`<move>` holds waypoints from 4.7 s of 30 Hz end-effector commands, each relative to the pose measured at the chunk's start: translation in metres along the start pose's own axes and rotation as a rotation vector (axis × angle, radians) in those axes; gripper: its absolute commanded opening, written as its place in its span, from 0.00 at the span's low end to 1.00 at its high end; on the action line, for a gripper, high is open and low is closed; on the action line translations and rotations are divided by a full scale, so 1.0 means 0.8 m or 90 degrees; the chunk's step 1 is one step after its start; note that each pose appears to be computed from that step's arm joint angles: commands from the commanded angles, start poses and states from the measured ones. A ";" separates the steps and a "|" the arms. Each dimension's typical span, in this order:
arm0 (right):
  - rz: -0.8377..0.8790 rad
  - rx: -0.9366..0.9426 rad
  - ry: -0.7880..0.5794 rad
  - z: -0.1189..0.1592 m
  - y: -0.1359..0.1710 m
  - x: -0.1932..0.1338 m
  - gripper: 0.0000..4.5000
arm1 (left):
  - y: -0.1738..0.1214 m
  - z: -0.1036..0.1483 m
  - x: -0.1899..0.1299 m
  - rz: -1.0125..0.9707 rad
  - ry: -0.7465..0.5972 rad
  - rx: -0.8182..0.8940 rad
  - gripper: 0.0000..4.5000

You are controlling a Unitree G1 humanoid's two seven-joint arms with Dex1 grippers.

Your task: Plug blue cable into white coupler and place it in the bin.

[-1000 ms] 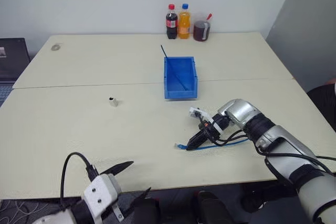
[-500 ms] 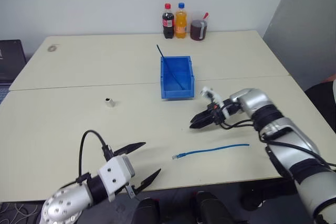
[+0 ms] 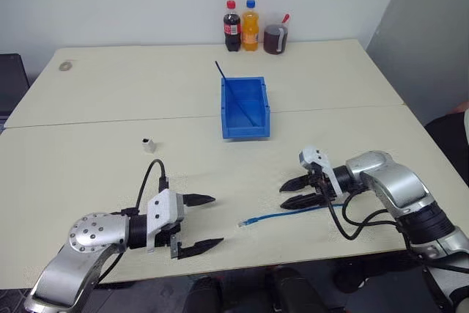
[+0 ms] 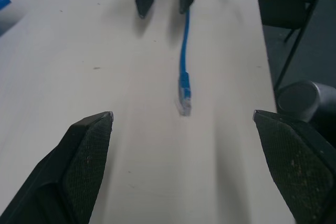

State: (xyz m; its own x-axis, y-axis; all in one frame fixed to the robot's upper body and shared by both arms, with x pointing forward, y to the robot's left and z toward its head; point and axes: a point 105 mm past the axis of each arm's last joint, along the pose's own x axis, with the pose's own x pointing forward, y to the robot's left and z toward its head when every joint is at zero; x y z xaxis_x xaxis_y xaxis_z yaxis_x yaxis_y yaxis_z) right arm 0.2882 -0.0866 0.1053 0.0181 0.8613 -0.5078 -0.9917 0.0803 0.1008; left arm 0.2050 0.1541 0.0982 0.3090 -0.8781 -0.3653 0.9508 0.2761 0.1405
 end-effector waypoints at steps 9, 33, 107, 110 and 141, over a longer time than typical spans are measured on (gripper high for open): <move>0.064 -0.195 0.028 -0.025 0.039 0.042 0.58 | -0.020 0.014 -0.012 0.029 -0.004 0.029 1.00; -0.077 -0.323 0.006 -0.006 -0.031 0.039 0.01 | -0.022 0.015 -0.013 0.062 0.000 0.033 1.00; -0.231 -0.059 -0.083 0.013 -0.085 0.062 0.92 | -0.028 0.016 -0.012 0.087 -0.001 0.033 1.00; -0.220 -0.057 -0.085 0.012 -0.080 0.062 0.92 | -0.027 0.016 -0.012 0.086 0.000 0.033 1.00; -0.141 -0.085 -0.144 0.042 0.025 -0.034 0.92 | 0.120 0.013 0.028 0.014 0.050 0.149 1.00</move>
State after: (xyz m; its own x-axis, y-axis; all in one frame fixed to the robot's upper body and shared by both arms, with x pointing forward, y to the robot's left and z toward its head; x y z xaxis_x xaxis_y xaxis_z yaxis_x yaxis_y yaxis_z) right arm 0.2718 -0.0876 0.1377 0.1855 0.9242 -0.3339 -0.9826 0.1740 -0.0643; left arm 0.2993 0.1617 0.1208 0.3848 -0.8319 -0.3998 0.9008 0.2442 0.3590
